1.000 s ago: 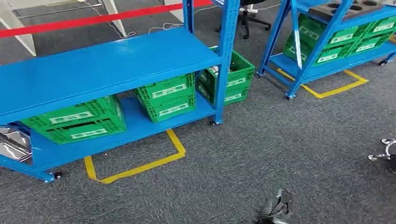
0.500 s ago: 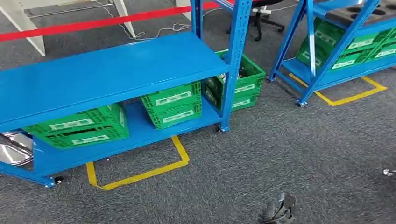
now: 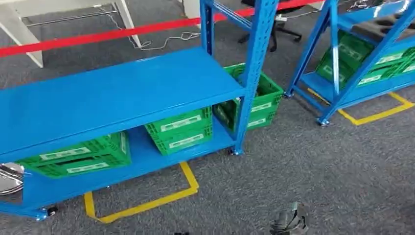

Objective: Take the parts from the cabinet and place them on the table.

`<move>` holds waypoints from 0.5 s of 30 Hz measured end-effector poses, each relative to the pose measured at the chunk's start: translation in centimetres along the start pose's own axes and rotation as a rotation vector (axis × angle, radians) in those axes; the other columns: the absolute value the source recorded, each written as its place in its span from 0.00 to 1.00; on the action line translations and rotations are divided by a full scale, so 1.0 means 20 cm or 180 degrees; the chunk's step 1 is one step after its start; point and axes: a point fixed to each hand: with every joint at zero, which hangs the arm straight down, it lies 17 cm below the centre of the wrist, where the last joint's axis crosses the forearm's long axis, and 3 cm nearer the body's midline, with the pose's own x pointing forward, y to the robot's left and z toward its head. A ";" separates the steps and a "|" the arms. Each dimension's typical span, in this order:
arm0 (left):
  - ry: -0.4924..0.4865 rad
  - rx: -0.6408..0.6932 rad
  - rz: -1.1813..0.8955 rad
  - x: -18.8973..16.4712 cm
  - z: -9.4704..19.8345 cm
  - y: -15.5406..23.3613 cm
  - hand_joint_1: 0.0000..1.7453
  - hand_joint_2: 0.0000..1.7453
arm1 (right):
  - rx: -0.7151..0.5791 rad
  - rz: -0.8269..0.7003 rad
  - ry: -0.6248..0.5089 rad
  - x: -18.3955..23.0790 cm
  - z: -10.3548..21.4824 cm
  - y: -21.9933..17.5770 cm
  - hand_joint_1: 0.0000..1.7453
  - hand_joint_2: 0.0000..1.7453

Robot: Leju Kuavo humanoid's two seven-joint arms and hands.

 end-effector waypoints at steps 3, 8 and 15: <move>-0.0009 -0.0010 0.0003 0.02 -0.01 0.01 0.00 0.00 | 0.0037 0.0076 -0.0046 0.05 0.00 0.03 0.00 0.00; 0.0029 -0.0085 0.0001 0.00 0.01 -0.03 0.00 0.00 | 0.0001 0.0135 0.0024 -0.02 0.00 0.00 0.00 0.00; 0.0038 -0.0143 0.0011 0.00 0.01 -0.05 0.00 0.00 | 0.0006 0.0182 0.0057 -0.03 0.00 -0.01 0.00 0.00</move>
